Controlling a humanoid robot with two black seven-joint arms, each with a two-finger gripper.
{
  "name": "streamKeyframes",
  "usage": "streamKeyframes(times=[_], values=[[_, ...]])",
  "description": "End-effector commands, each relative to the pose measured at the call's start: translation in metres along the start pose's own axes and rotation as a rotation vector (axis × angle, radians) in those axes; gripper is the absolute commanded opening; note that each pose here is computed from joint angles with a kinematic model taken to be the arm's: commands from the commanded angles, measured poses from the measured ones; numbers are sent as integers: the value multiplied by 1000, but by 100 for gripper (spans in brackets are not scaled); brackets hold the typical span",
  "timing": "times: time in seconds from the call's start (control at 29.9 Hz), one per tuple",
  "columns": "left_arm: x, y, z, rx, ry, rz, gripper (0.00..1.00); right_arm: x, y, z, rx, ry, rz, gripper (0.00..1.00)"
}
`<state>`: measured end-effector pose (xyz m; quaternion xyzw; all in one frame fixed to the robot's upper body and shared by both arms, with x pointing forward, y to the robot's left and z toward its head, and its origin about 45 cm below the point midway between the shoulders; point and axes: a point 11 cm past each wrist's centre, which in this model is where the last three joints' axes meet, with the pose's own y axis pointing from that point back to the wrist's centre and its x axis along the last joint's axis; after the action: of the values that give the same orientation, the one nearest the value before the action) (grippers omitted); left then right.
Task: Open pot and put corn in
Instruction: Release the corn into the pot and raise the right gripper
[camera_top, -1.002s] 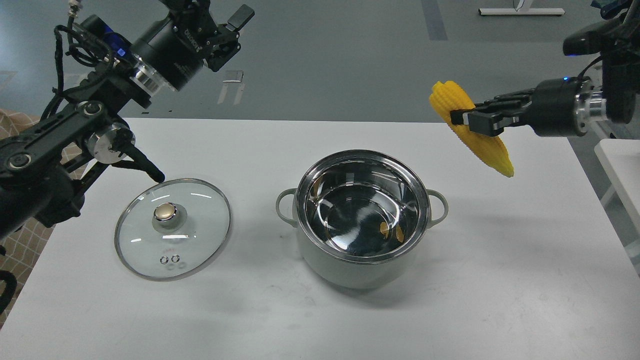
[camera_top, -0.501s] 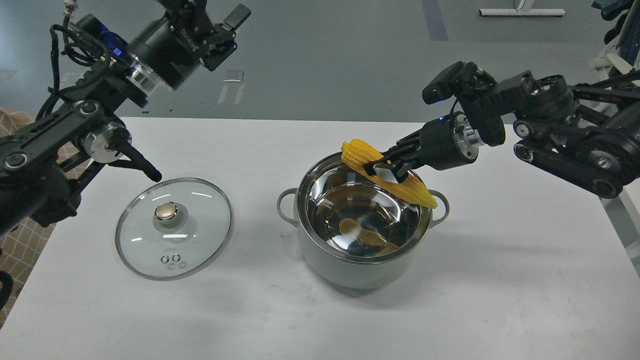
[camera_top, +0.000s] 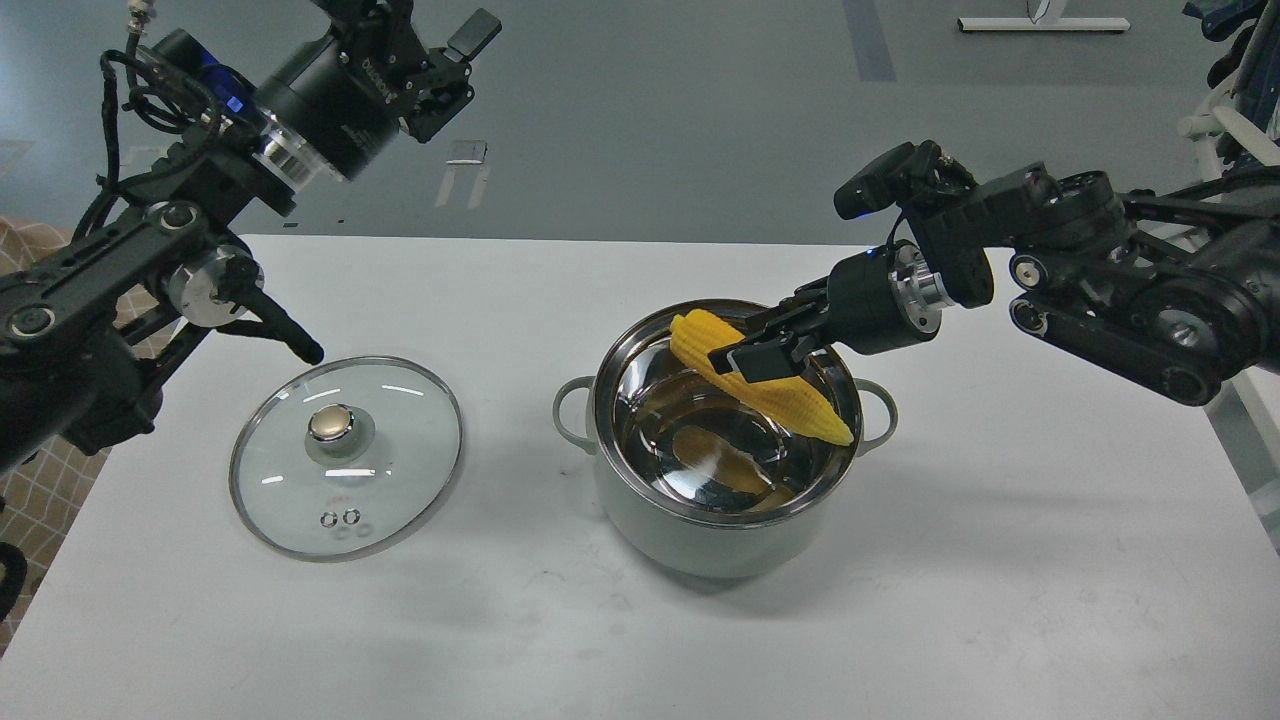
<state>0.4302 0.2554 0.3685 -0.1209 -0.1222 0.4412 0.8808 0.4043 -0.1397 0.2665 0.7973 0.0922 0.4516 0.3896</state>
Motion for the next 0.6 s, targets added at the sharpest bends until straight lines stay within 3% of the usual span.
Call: streamKeyframes(times=[0.0,0.13,0.37,0.47,0.57], values=[[0,0,0,-1,-1,-1,97,3,2,-1,13,-29,20,96],[1,0,1,0,-3,0,97,15,13,4,9,-58,68,96],[3,0,-1,3,-5,14,98,66,90,47,-49,-233,402,99],[3,0,-3,3,-2,20,98,73,124,71,-72,-324,563,100],[1,-2,-3,-11,20,24,98,66,130,83,-33,-441,698,100]])
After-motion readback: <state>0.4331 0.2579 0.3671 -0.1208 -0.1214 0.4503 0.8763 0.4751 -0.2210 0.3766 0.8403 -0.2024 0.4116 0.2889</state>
